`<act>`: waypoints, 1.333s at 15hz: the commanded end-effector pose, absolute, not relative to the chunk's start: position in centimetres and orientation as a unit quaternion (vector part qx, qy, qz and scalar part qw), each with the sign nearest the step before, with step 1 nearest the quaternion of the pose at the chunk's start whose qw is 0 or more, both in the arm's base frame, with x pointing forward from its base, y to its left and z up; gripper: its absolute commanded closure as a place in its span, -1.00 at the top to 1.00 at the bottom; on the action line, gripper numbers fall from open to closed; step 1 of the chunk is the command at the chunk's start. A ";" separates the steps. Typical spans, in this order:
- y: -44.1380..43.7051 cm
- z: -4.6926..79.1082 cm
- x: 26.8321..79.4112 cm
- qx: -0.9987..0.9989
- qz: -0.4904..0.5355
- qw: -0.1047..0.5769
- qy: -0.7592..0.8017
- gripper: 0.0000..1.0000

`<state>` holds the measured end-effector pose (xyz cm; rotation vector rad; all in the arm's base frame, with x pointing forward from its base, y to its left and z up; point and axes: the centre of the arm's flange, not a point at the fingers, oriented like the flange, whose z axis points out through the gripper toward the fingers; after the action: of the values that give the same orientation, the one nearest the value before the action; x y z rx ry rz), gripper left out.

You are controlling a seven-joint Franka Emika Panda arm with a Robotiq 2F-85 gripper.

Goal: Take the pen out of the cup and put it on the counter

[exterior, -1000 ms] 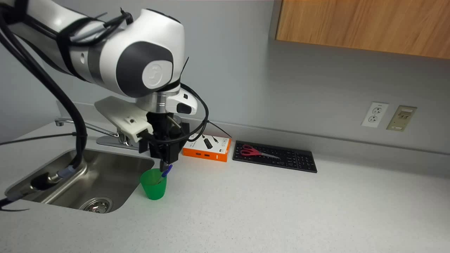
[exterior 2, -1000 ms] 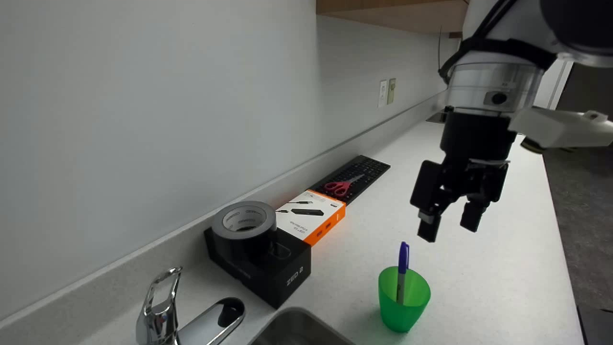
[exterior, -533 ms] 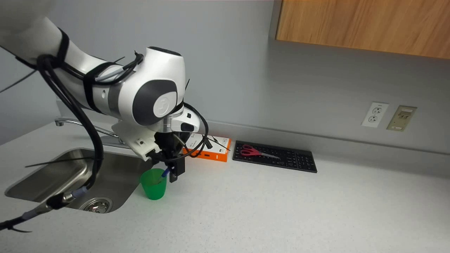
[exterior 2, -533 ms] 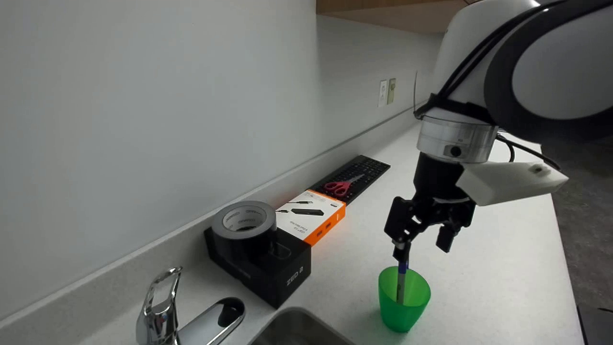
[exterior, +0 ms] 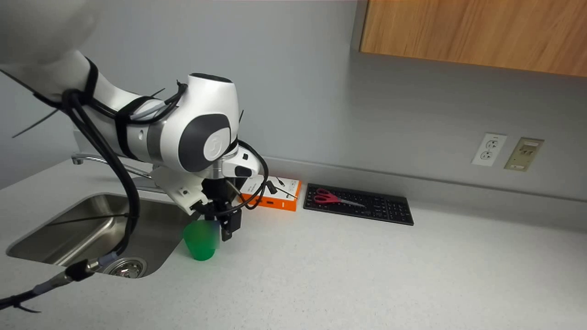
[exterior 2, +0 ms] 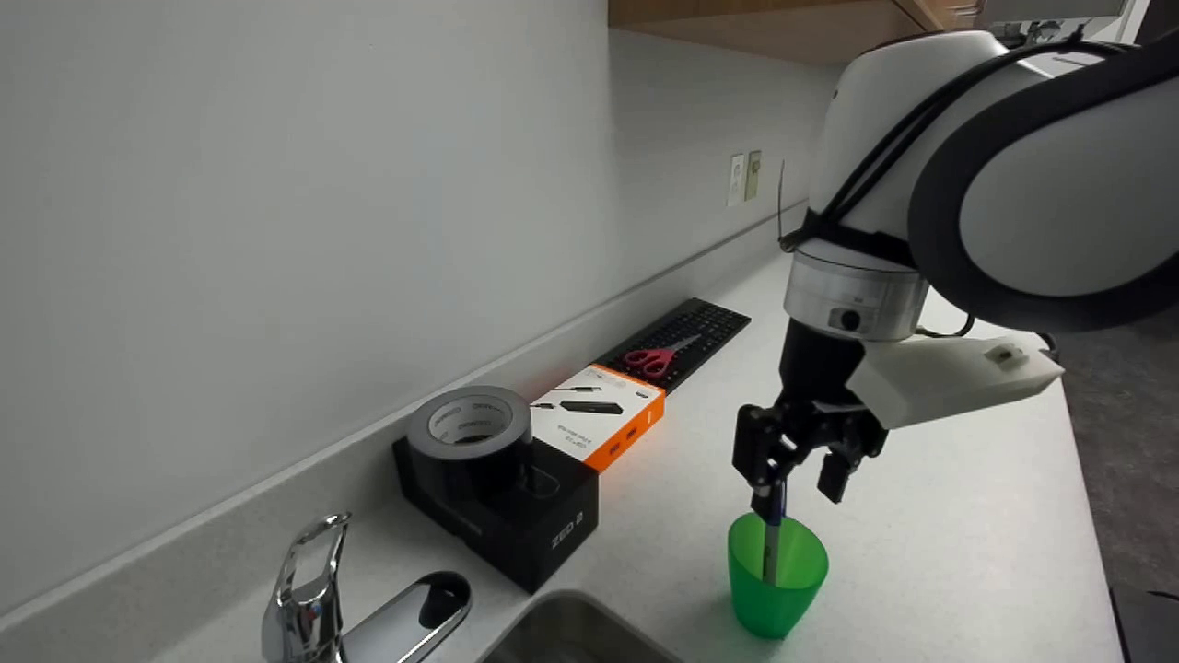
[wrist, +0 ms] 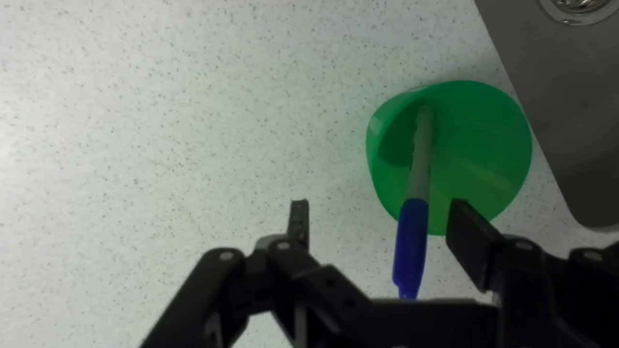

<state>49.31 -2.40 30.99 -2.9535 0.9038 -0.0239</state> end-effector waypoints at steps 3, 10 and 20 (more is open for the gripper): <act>-2.0 31.9 50.3 -0.953 -0.032 0.025 0.300 -0.40; -1.8 34.2 50.3 -0.953 -0.050 0.034 0.296 -0.93; -6.8 44.2 50.1 -0.933 -0.096 0.068 0.340 -0.93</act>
<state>49.77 -4.43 41.95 -2.8123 0.9501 -0.2948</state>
